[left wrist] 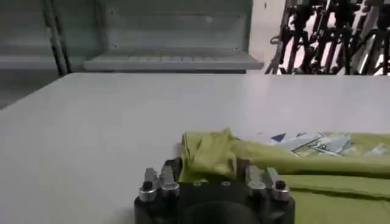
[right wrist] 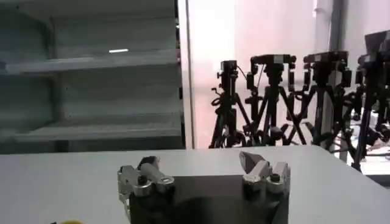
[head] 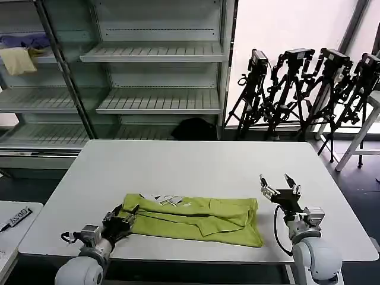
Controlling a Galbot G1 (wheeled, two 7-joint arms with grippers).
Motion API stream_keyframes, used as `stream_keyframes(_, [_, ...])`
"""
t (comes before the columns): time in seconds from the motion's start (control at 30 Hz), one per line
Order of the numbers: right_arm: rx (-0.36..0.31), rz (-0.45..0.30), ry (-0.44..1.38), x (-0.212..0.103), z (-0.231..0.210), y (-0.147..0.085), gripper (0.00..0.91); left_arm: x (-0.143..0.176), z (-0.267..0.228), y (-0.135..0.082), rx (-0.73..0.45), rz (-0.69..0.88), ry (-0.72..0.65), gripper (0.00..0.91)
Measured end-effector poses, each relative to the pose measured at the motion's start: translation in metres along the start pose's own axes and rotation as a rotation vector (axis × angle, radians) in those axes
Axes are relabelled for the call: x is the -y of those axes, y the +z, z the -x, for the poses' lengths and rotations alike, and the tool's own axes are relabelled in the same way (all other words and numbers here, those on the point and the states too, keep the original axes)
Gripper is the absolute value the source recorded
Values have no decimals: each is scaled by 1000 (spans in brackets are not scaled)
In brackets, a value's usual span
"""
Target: Fold and organize the clothes.
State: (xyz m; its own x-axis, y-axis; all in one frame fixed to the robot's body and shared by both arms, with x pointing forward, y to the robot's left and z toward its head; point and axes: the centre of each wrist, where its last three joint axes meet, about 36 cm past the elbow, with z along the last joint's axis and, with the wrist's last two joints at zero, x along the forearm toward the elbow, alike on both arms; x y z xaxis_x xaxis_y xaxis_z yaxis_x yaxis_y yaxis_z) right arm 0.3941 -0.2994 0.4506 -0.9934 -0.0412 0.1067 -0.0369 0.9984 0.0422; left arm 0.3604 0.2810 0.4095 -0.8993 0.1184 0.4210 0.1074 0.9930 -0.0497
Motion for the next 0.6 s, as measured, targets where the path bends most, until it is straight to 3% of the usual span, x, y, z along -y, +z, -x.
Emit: stream_keyframes(0.6, [3,10,16,3,-1,-2,907,-3,1,4,-23,-64,11,0])
